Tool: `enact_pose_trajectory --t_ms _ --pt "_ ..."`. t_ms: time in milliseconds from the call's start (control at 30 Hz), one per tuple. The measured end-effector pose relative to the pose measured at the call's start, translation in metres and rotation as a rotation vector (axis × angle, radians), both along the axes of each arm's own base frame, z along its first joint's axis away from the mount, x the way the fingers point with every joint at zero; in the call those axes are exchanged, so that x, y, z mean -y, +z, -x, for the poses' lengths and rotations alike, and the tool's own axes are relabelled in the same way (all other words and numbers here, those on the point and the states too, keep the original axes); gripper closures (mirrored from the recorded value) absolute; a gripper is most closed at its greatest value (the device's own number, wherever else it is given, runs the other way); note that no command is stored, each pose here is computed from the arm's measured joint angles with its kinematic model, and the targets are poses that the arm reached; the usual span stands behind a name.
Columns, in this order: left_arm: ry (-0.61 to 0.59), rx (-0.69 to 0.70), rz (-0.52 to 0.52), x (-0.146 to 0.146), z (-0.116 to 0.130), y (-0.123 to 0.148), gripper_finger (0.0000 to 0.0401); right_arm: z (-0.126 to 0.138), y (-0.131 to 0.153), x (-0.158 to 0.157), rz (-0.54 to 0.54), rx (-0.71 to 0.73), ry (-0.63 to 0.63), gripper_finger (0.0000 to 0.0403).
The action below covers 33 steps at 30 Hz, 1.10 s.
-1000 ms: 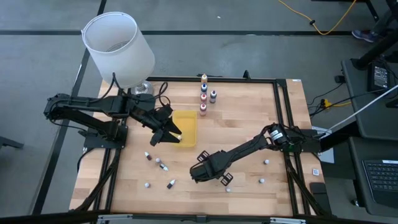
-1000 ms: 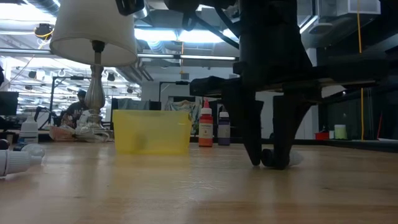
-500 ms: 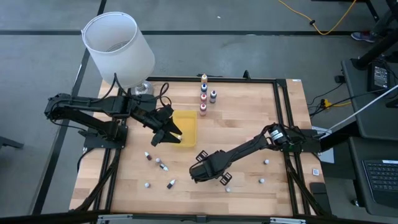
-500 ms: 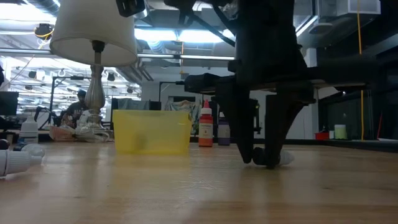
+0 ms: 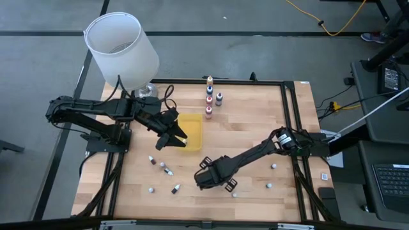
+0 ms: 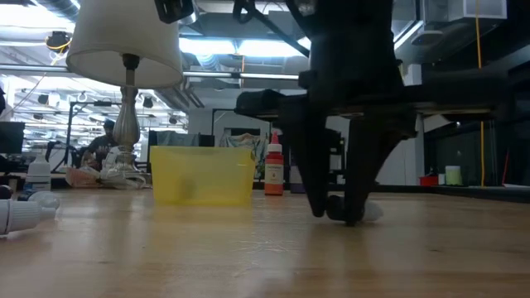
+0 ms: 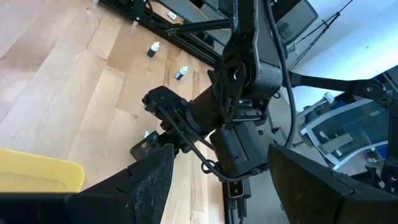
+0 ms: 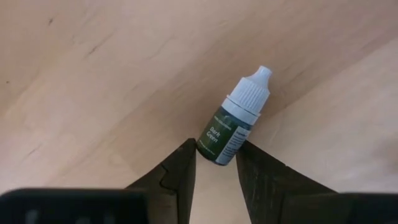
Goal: Pick & Place food coloring
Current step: Put the small dark green bottle into the yellow bin
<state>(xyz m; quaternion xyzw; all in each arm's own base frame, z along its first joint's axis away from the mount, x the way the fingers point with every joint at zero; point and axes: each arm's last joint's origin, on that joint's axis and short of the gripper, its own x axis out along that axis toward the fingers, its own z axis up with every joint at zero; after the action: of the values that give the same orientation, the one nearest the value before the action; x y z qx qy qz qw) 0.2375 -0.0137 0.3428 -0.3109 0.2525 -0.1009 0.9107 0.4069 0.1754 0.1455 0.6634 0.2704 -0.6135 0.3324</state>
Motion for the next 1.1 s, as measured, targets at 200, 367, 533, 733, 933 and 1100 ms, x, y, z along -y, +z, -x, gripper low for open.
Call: enact_pose_trajectory --t_ms 200,367,533,733,933,1100 --pt "0.0 -0.001 0.0 0.0 0.0 0.0 0.0148 0.005 0.0 -0.008 0.005 -0.013 0.002 0.0287" --pt "0.0 0.0 0.0 0.0 0.0 0.0 0.0148 0.007 0.0 -0.011 0.005 -0.012 0.008 0.0287" --pt "0.0 0.0 0.0 0.0 0.0 0.0 0.0148 0.008 0.0 -0.013 0.008 -0.014 0.015 0.0287" --pt "0.0 0.0 0.0 0.0 0.0 0.0 0.0148 0.01 0.0 -0.016 -0.003 -0.024 0.034 0.0287" --pt "0.001 -0.001 0.0 0.0 0.0 0.0 0.0148 0.012 0.0 -0.016 0.003 -0.044 0.047 0.0287" --pt "0.001 -0.001 0.0 0.0 0.0 0.0 0.0148 0.014 0.0 -0.017 0.009 -0.058 0.052 0.0287"
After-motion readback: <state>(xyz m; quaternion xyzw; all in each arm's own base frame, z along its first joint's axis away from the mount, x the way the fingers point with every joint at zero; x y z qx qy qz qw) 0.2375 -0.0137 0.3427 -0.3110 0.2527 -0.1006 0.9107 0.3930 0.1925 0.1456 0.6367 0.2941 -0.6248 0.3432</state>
